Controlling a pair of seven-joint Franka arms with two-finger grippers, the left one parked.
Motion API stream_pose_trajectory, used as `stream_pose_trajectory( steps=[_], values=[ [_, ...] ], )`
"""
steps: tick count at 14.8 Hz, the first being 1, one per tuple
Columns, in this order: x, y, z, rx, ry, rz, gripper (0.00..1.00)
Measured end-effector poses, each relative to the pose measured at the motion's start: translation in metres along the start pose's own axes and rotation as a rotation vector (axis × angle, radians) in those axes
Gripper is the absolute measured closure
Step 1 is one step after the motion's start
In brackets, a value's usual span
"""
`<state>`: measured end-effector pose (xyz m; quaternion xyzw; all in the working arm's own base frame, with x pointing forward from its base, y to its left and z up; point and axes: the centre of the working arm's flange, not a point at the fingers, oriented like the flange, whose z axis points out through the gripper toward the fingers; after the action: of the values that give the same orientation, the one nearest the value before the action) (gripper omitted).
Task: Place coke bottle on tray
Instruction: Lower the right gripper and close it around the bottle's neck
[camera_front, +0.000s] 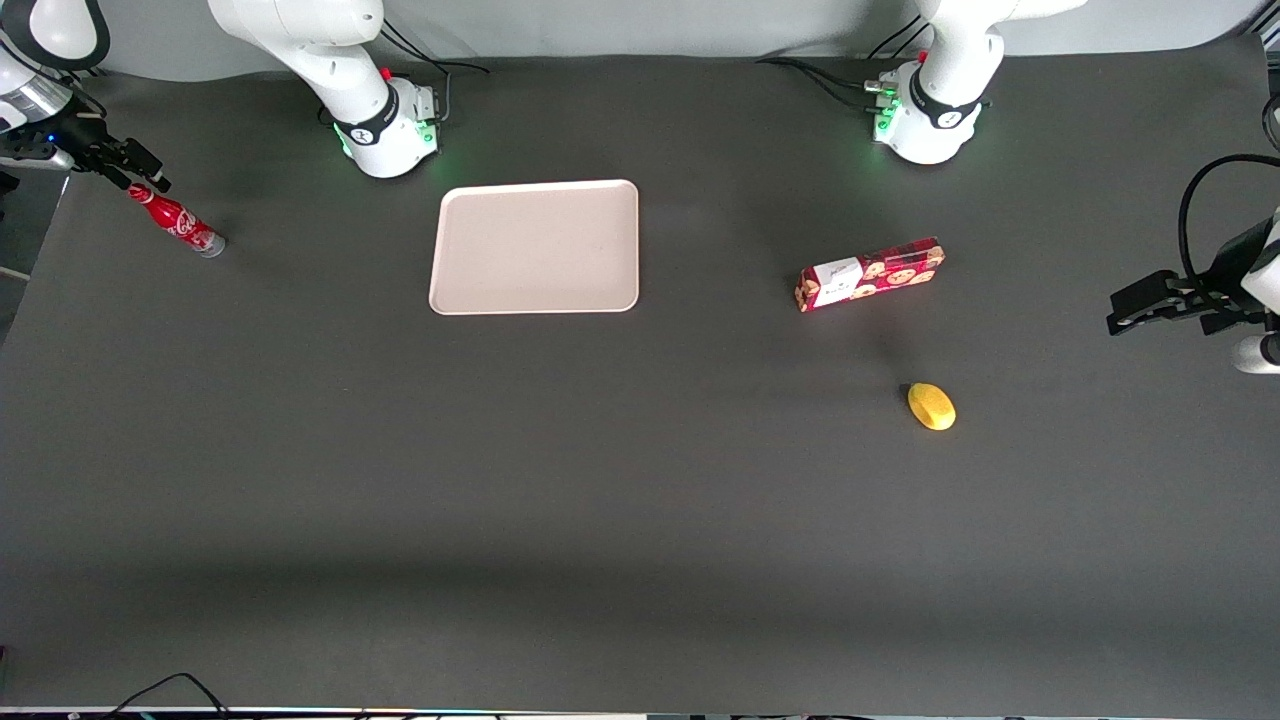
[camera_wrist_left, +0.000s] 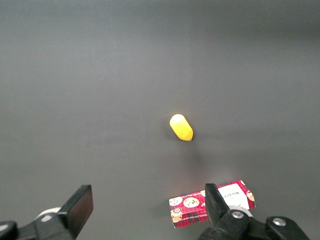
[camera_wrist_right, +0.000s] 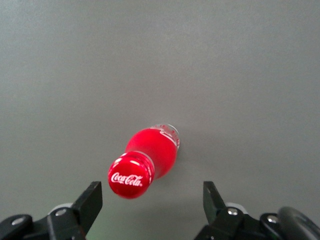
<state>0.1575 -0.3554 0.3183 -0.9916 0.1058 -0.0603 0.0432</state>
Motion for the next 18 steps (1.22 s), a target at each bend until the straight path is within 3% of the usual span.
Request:
stream_pose_trajectory(
  steps=[6,7,12,18],
  values=[
    [0.008,-0.005,0.001,-0.001,0.004,0.010,0.11],
    [0.009,-0.006,0.001,-0.001,0.004,0.011,0.18],
    [0.010,-0.005,0.000,-0.008,0.008,0.009,0.68],
    [0.013,-0.007,0.000,-0.013,0.004,-0.007,0.68]
  ],
)
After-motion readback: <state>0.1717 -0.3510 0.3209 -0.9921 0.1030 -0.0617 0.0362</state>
